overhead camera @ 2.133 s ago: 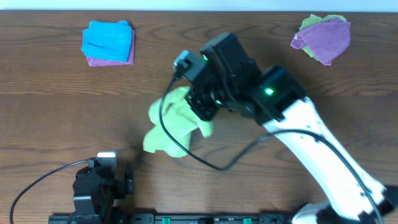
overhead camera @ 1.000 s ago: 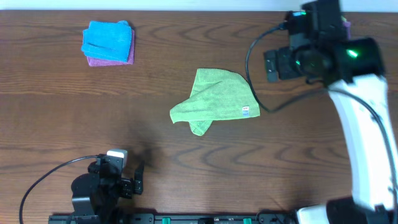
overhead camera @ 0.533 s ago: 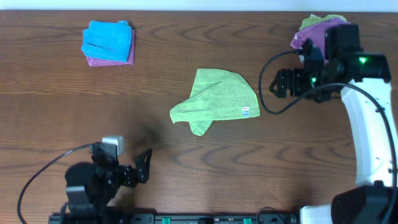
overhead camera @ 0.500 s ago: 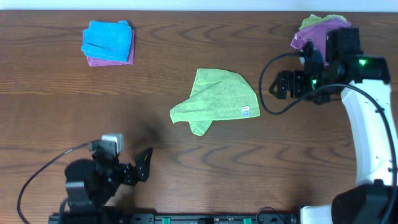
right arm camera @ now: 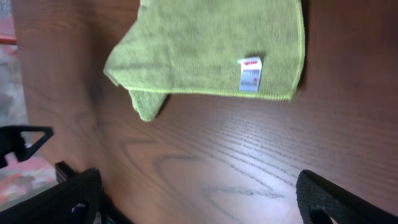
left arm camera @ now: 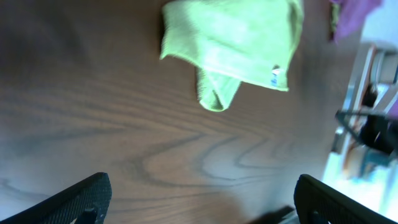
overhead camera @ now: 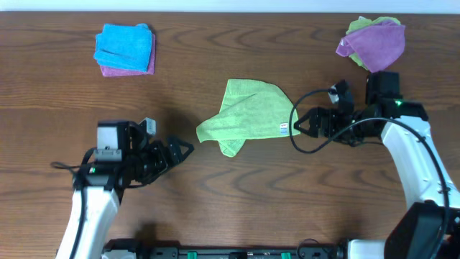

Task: Fold the cloth
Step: 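Move both grippers to opposite edges of the green cloth, then grasp the green cloth's left and right edges with both grippers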

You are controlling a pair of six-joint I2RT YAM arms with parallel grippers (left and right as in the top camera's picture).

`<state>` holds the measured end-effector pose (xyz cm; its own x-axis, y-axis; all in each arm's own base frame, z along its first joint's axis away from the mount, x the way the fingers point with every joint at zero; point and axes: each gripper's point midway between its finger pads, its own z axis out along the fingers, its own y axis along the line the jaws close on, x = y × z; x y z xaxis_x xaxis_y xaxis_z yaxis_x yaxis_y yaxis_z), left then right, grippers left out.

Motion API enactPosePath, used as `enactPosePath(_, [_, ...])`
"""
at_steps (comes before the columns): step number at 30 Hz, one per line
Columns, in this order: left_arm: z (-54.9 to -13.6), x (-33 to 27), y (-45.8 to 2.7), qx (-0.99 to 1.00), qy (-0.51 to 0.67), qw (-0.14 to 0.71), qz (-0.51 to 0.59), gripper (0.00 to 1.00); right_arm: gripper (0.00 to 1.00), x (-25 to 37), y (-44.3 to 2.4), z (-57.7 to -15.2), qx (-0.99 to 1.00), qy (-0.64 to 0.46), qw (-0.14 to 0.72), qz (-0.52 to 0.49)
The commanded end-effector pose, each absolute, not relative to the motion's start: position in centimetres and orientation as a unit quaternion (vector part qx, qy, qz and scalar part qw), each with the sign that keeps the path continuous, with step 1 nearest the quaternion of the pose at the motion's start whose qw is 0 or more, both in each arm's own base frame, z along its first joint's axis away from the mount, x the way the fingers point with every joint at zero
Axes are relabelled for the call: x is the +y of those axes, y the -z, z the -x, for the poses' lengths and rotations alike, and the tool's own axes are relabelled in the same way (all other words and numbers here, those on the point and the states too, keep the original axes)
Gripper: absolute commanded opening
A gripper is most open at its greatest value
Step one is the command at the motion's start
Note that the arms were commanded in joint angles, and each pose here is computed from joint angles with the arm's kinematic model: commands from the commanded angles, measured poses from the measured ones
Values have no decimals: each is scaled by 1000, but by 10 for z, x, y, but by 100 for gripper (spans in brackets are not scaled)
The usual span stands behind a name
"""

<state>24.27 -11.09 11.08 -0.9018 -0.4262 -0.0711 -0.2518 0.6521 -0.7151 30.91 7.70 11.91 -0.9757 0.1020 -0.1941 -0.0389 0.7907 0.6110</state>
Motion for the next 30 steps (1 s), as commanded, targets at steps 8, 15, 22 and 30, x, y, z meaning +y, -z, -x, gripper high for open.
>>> enactPosePath(8, [-292, -126, -81, 873, 421, 83, 234, 95, 99, 79, -118, -305, 932, -343, 112, -22])
enactPosePath(15, [-315, -146, -56, 868, 435, 80, 226, 95, 99, 79, -118, -304, 932, -344, 111, -23])
enactPosePath(22, [-323, -163, -38, 868, 440, 77, 214, 95, 99, 82, -120, -304, 928, -355, 111, -21])
enactPosePath(30, [-328, -172, -20, 871, 435, 76, 217, 96, 99, 85, -122, -303, 925, -364, 110, -21])
